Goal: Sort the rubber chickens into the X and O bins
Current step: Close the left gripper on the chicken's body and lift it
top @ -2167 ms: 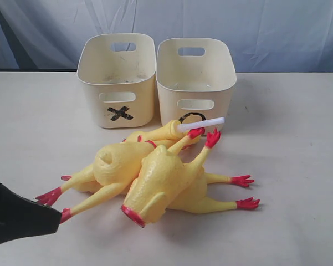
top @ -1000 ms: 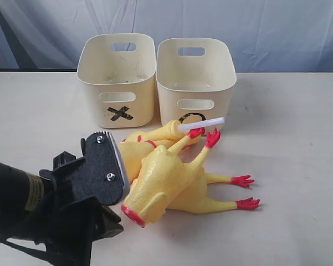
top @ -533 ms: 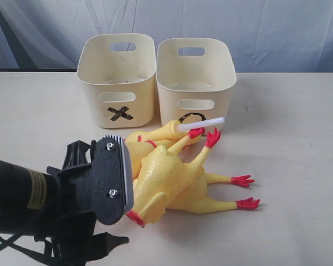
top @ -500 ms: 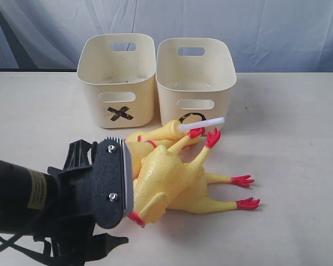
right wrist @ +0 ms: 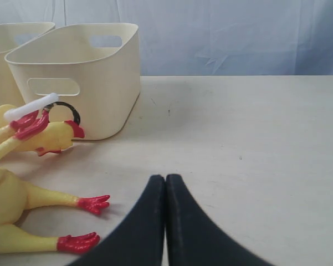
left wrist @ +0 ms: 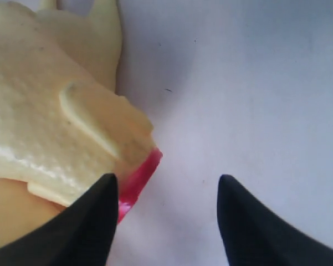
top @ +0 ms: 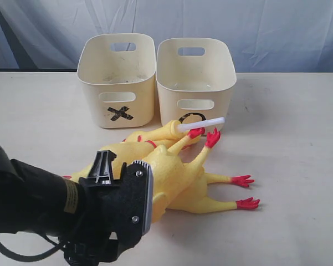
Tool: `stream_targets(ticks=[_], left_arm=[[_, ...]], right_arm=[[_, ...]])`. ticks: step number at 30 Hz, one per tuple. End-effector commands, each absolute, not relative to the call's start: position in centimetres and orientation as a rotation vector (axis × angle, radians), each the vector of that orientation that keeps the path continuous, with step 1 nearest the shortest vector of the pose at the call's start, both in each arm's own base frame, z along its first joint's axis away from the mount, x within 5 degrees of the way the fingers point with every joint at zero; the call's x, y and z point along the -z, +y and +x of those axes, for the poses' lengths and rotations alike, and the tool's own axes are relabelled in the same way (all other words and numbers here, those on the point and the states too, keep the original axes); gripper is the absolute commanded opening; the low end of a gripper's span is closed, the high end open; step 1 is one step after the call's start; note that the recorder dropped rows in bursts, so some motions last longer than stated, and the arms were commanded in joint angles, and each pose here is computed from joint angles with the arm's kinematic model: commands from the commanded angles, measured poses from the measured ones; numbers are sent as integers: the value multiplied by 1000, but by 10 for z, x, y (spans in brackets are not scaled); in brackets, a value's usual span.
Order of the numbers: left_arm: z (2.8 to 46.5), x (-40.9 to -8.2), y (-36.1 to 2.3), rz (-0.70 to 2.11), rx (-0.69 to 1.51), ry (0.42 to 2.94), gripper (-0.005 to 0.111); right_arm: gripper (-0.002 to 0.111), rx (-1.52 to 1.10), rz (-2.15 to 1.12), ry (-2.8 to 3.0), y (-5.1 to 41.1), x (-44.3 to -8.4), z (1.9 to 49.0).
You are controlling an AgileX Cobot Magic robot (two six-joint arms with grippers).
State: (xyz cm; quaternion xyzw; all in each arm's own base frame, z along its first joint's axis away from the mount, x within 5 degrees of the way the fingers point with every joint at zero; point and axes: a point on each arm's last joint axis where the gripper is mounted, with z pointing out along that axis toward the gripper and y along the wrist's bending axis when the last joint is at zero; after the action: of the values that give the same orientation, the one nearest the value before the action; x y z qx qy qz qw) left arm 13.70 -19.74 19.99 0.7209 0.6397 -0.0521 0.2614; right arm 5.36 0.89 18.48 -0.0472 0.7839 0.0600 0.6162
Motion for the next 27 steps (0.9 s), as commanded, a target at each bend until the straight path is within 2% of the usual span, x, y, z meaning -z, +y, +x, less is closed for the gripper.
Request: stream_targets(ticks=[1,5,9,17,20,27], left_arm=[[137,-199,-201,1891,185,1780,52],[136,-200,-201,1867,199,1818,52],[140,-201,-201,1880,144,1752,52],[154,-219,-215,1560,210,1660,53],[158,-226,-219,1410,272,1666,60],[179,-237,-210,900,418,1849,90]], right_arm=[[-1,-134,-103,1794,9,-185,54],[-1,-134,-103,1794,9,-185,54],[-1,-134,-103,1794,9,-185,54],[-1,-134,-103,1794,9,-185,54],[-1,-134,-103,1794,9,-185,54],[-1,-134,-103,1794,9,-185,54]])
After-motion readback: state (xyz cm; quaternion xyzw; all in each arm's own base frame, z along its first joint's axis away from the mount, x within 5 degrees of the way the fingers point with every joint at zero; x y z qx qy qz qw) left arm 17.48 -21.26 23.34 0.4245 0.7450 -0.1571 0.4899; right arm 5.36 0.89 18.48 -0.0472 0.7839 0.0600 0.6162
